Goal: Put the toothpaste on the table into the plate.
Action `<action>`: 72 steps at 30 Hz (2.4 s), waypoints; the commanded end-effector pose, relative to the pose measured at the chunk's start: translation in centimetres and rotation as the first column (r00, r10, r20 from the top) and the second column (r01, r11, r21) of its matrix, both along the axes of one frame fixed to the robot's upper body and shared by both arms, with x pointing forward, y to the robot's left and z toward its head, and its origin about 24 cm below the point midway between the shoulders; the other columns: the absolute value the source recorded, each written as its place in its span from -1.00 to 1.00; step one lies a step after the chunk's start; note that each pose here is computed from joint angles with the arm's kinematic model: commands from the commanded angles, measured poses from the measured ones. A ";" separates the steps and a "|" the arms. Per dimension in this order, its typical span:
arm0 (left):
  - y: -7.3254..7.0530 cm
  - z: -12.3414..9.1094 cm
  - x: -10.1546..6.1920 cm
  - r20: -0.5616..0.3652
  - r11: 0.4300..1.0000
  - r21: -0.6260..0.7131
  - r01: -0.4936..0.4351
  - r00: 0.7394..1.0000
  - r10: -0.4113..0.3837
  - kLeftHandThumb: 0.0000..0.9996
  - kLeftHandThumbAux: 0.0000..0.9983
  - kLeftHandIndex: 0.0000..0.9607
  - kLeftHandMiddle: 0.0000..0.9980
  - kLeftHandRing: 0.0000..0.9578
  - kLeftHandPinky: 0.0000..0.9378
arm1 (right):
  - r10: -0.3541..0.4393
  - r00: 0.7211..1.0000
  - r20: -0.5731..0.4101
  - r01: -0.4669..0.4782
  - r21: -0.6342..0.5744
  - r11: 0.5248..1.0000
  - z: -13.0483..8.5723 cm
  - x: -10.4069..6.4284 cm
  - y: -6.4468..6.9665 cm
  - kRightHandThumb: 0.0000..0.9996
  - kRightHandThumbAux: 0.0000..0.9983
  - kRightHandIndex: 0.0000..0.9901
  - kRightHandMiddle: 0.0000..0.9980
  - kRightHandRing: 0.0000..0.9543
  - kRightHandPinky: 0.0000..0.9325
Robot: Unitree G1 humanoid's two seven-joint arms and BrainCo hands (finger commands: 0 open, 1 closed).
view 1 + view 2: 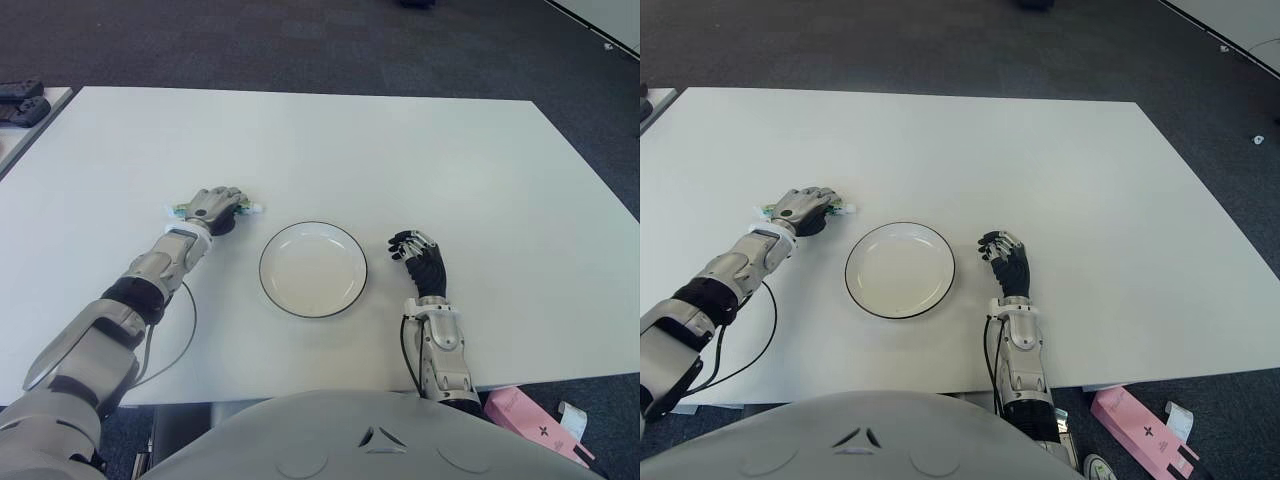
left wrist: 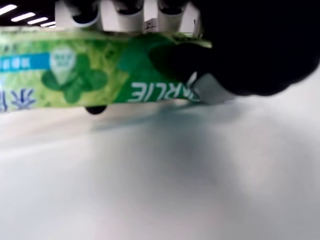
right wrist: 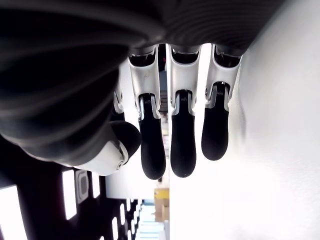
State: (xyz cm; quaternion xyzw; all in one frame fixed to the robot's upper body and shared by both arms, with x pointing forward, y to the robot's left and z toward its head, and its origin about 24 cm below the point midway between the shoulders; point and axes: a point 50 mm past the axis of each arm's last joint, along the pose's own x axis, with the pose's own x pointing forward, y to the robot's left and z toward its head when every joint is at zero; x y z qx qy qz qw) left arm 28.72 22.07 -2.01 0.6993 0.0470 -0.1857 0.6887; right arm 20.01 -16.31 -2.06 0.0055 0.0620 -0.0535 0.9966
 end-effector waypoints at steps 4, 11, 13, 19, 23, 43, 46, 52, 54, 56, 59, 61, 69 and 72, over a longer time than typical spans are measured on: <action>0.2 -4.4 -4.0 -0.209 0.999 -0.029 -0.027 0.978 0.021 0.70 0.34 -0.17 0.09 0.79 0.76 | -0.014 0.996 -0.083 0.016 0.012 1.000 -1.5 -1.0 -0.2 0.42 0.46 -0.13 0.01 0.05 0.07; 0.6 -4.1 -3.7 -0.198 0.996 -0.043 -0.073 0.978 0.063 0.70 0.34 -0.17 0.08 0.78 0.73 | -0.020 0.996 -0.082 0.020 0.000 1.000 -1.5 -0.9 -0.2 0.42 0.46 -0.13 0.00 0.04 0.07; 0.7 -4.0 -3.7 -0.194 0.995 -0.052 -0.090 0.978 0.078 0.70 0.34 -0.17 0.08 0.77 0.72 | -0.020 0.996 -0.083 0.020 -0.002 1.000 -1.5 -0.9 -0.2 0.42 0.46 -0.13 0.00 0.04 0.08; 1.0 -3.7 -3.5 -0.173 0.988 -0.077 -0.135 0.978 0.120 0.70 0.34 -0.17 0.07 0.76 0.69 | -0.019 0.996 -0.090 0.019 0.000 1.000 -1.5 -0.9 -0.2 0.42 0.46 -0.13 0.01 0.05 0.10; 1.3 -2.9 -3.1 -0.147 0.983 -0.097 -0.157 0.979 0.142 0.70 0.34 -0.17 0.07 0.75 0.68 | -0.018 0.996 -0.091 0.019 0.002 1.000 -1.4 -0.9 -0.2 0.42 0.46 -0.13 0.00 0.04 0.08; 0.3 4.4 -2.2 0.083 0.953 -0.242 -0.184 0.974 0.209 0.70 0.34 -0.18 0.08 0.80 0.78 | -0.015 0.995 -0.096 0.016 0.004 1.000 -1.5 -0.9 0.0 0.42 0.46 -0.13 -0.01 0.03 0.04; 0.1 5.5 -2.4 0.163 0.954 -0.255 -0.158 0.965 0.203 0.70 0.34 -0.18 0.08 0.81 0.78 | -0.014 0.995 -0.096 0.014 0.004 1.000 -1.5 -0.9 0.0 0.42 0.46 -0.13 -0.01 0.02 0.05; -0.4 7.1 -2.7 0.274 0.961 -0.253 -0.116 0.944 0.186 0.70 0.34 -0.18 0.08 0.82 0.80 | -0.013 0.995 -0.097 0.014 0.003 1.000 -1.6 -0.9 0.1 0.42 0.46 -0.13 -0.01 0.03 0.06; -0.9 7.9 -2.8 0.333 0.966 -0.248 -0.078 0.929 0.161 0.70 0.34 -0.18 0.09 0.83 0.82 | -0.013 0.995 -0.098 0.013 0.002 1.000 -1.6 -0.9 0.1 0.42 0.46 -0.13 -0.01 0.02 0.06; -1.3 8.6 -2.9 0.376 0.969 -0.243 -0.046 0.917 0.137 0.70 0.34 -0.17 0.09 0.84 0.84 | -0.013 0.995 -0.098 0.013 0.002 1.000 -1.6 -0.9 0.1 0.42 0.46 -0.13 -0.01 0.02 0.06; -1.7 9.1 -3.1 0.405 0.971 -0.238 -0.019 0.907 0.117 0.71 0.33 -0.16 0.10 0.85 0.85 | -0.012 0.995 -0.097 0.012 0.003 1.000 -1.6 -0.9 0.2 0.42 0.46 -0.13 -0.01 0.03 0.07; -2.0 9.4 -3.2 0.421 0.971 -0.237 -0.002 0.901 0.105 0.71 0.33 -0.15 0.10 0.86 0.86 | -0.011 0.995 -0.097 0.011 0.004 1.000 -1.7 -0.8 0.2 0.42 0.46 -0.13 -0.01 0.03 0.07; -4.7 11.4 -4.3 0.472 0.928 -0.342 0.148 0.881 0.033 0.71 0.33 -0.14 0.11 0.85 0.84 | -0.013 0.994 -0.106 0.013 0.004 1.000 -1.8 -0.7 0.2 0.42 0.47 -0.14 -0.02 0.02 0.04; -5.3 11.6 -4.6 0.483 0.905 -0.379 0.192 0.875 0.017 0.71 0.33 -0.15 0.11 0.85 0.83 | -0.014 0.994 -0.108 0.015 0.004 1.000 -1.8 -0.7 0.2 0.42 0.47 -0.14 -0.02 0.02 0.05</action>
